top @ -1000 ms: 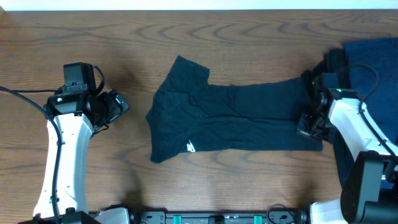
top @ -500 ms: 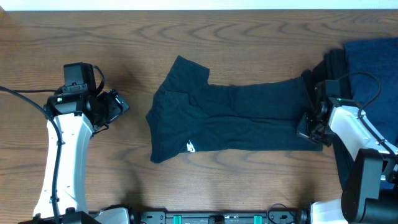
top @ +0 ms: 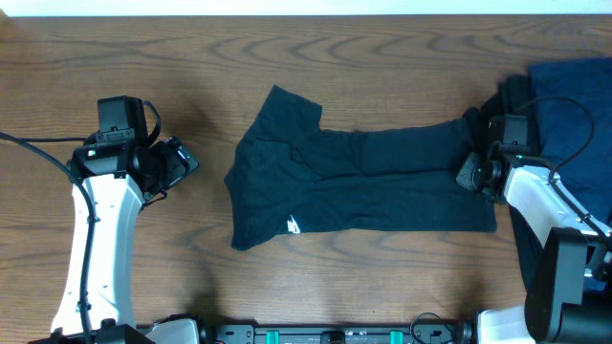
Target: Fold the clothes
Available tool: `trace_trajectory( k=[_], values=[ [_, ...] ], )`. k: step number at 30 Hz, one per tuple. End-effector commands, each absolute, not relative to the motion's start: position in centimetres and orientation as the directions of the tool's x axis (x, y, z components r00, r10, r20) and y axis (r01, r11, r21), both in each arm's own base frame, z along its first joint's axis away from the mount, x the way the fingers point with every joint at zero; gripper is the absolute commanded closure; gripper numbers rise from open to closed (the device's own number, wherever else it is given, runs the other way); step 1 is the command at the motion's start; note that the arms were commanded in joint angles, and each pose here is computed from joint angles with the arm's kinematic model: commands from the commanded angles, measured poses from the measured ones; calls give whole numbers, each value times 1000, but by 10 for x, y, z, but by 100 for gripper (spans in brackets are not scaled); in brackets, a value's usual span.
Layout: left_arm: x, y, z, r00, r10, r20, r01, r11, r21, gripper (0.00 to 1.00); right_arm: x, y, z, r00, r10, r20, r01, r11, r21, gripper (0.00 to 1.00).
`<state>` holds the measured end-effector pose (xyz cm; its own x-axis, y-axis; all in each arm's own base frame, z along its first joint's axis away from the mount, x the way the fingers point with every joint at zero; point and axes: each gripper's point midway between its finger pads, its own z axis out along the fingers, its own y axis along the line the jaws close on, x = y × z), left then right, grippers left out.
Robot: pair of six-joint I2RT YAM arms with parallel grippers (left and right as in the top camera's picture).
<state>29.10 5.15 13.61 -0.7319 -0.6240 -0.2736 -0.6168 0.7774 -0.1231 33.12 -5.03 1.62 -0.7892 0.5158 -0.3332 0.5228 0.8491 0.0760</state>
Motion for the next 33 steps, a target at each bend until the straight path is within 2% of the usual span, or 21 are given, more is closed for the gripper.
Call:
trace_trajectory(
  k=[1, 6, 11, 20, 22, 24, 25, 26, 31, 33],
  values=[
    [291, 54, 138, -728, -626, -280, -622, 774, -117, 2, 340, -53, 22, -764, 527, -373, 531, 841, 101, 99],
    [291, 54, 138, -728, -626, -280, -622, 774, -117, 2, 364, -52, 34, -763, 460, -455, 453, 882, 132, 93],
    [291, 54, 138, -728, -626, -280, -622, 774, -117, 2, 377, -33, 55, -808, 372, -458, 320, 928, 189, 83],
    [291, 54, 138, -728, -626, -280, -622, 774, -117, 2, 377, -76, 115, -755, 404, -516, 423, 902, 87, 76],
    [291, 54, 138, -728, -626, -280, -622, 774, -117, 2, 373, -85, 114, -750, 417, -514, 448, 891, 70, 62],
    [291, 54, 138, -728, -626, -280, -622, 774, -117, 2, 368, -90, 111, -754, 429, -498, 462, 885, 63, 56],
    [291, 54, 138, -727, -627, -280, -622, 774, -118, 2, 365, -90, 109, -759, 434, -486, 466, 883, 60, 37],
    [292, 54, 138, -726, -626, -283, -621, 775, -120, 2, 361, -90, 107, -765, 436, -474, 468, 882, 55, 1],
    [293, 54, 138, -725, -626, -285, -621, 774, -121, 2, 357, -89, 105, -776, 438, -454, 469, 882, 49, 1],
    [305, 56, 142, -709, -623, -330, -613, 776, -148, 2, 357, -89, 105, -775, 438, -455, 469, 882, 49, 1]
  ],
)
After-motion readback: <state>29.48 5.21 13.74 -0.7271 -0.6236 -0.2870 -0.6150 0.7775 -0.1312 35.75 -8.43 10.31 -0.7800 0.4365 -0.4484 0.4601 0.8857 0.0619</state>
